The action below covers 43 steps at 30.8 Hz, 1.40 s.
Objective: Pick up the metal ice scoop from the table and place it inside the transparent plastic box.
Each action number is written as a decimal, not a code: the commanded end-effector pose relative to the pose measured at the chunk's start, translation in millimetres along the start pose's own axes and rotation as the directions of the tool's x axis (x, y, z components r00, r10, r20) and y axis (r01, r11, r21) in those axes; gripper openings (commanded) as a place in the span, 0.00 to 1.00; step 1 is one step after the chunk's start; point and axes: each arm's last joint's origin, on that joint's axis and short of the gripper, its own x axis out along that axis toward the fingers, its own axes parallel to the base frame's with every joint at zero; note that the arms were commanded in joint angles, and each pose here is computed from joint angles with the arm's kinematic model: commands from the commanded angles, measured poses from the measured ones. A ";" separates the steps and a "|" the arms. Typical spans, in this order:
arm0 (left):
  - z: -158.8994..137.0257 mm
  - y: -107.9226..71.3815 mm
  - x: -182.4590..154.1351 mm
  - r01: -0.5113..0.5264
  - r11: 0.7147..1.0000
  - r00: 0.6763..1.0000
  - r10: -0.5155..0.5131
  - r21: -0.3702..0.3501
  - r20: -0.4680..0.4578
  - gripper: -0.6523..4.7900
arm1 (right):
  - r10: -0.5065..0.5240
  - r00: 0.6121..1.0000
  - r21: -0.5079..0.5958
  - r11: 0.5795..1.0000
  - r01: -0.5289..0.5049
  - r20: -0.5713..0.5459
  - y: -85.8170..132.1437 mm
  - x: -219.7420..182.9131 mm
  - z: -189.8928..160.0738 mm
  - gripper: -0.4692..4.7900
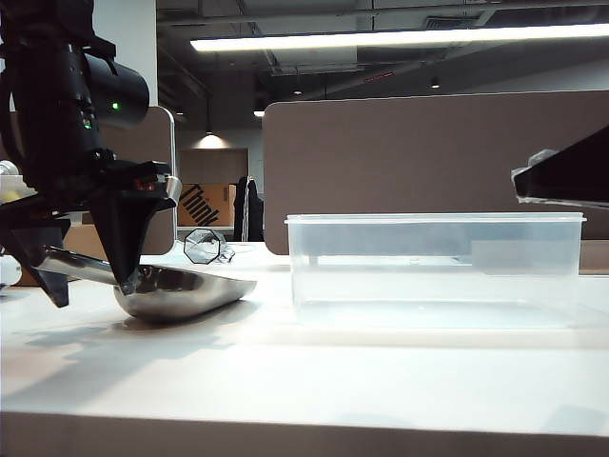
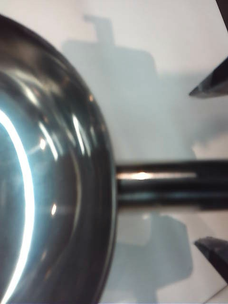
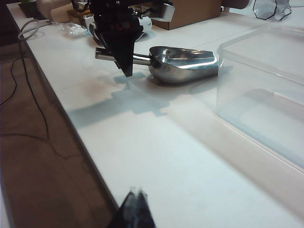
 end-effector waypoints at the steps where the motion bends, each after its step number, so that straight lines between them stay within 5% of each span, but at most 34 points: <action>1: 0.2 0.0 3.3 0.013 1.000 1.000 -0.013 -0.003 -0.020 0.82 | 0.001 1.000 -0.004 1.000 -0.001 0.019 0.1 -0.2 2.1 0.09; 12: 0.8 0.9 8.2 0.016 1.000 0.999 -0.016 -0.004 -0.040 0.78 | 0.001 1.000 -0.004 1.000 -0.001 0.019 0.1 -0.2 2.1 0.09; 16: 0.8 0.9 8.2 0.016 1.000 0.999 -0.016 -0.004 -0.041 0.61 | 0.001 1.000 -0.004 1.000 -0.001 0.019 0.1 -0.2 2.1 0.09; 23: 1.0 1.0 8.2 0.015 1.000 0.999 -0.015 -0.004 -0.039 0.50 | 0.001 1.000 -0.004 1.000 -0.001 0.019 0.1 -0.2 2.1 0.09; 30: 1.5 1.0 8.2 0.015 1.000 0.999 -0.016 -0.002 -0.033 0.49 | 0.001 1.000 -0.004 1.000 -0.001 0.019 0.1 -0.2 2.1 0.09; 33: 1.7 1.0 8.2 0.015 1.000 0.999 -0.015 -0.002 -0.032 0.33 | 0.002 1.000 -0.004 1.000 -0.002 0.019 0.2 -0.2 2.1 0.09; 43: 3.0 1.0 8.3 0.015 1.000 1.000 -0.015 0.024 -0.018 0.15 | 0.002 1.000 -0.004 1.000 -0.002 0.019 0.2 -0.2 2.1 0.09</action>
